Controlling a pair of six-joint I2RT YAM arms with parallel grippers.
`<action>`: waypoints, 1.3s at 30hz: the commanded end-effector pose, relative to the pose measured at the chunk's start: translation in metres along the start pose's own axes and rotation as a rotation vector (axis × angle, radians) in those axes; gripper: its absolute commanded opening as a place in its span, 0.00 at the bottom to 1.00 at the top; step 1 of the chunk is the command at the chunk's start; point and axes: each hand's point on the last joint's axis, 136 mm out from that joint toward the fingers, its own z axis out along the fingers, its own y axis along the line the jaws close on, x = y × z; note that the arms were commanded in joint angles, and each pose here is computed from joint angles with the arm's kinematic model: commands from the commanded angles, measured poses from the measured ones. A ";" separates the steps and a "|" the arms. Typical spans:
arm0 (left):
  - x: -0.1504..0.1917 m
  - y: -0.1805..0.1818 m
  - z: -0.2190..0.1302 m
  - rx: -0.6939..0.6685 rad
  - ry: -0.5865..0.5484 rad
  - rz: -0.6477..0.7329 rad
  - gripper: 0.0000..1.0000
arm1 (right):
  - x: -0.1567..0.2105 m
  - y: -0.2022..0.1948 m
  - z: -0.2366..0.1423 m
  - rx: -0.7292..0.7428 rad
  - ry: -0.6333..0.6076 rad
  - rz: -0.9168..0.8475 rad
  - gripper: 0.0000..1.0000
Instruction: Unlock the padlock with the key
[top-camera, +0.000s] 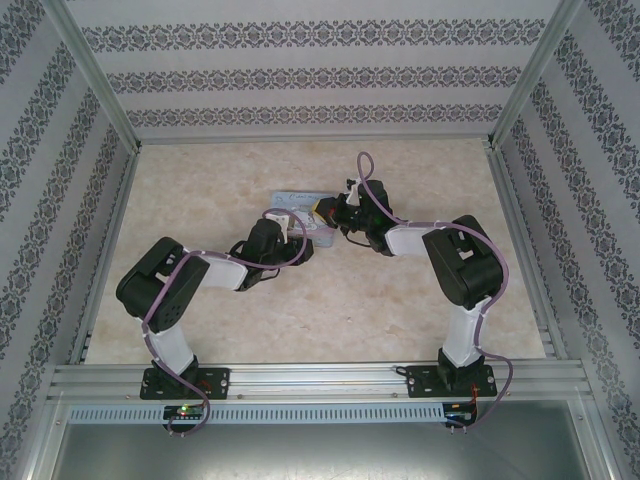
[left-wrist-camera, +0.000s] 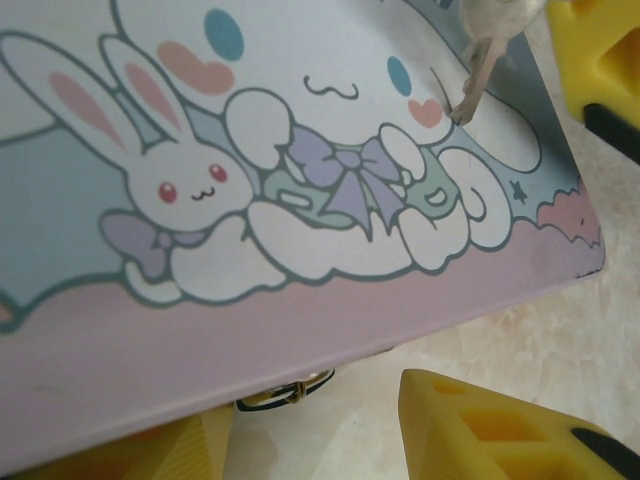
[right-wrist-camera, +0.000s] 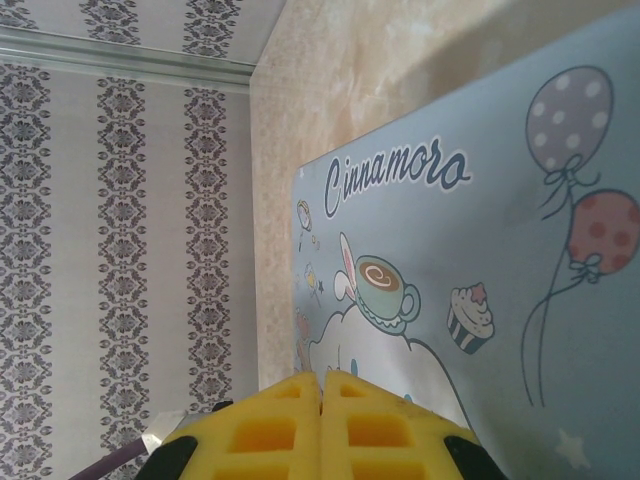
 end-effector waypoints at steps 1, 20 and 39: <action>-0.001 -0.008 0.006 0.038 -0.017 -0.018 0.48 | -0.004 -0.007 -0.001 0.006 -0.013 0.002 0.00; -0.009 -0.027 0.010 0.148 -0.040 -0.093 0.48 | -0.003 -0.016 0.000 0.023 -0.014 0.012 0.00; 0.000 -0.019 0.022 0.159 -0.034 -0.221 0.49 | -0.004 -0.024 -0.002 0.033 -0.019 0.021 0.00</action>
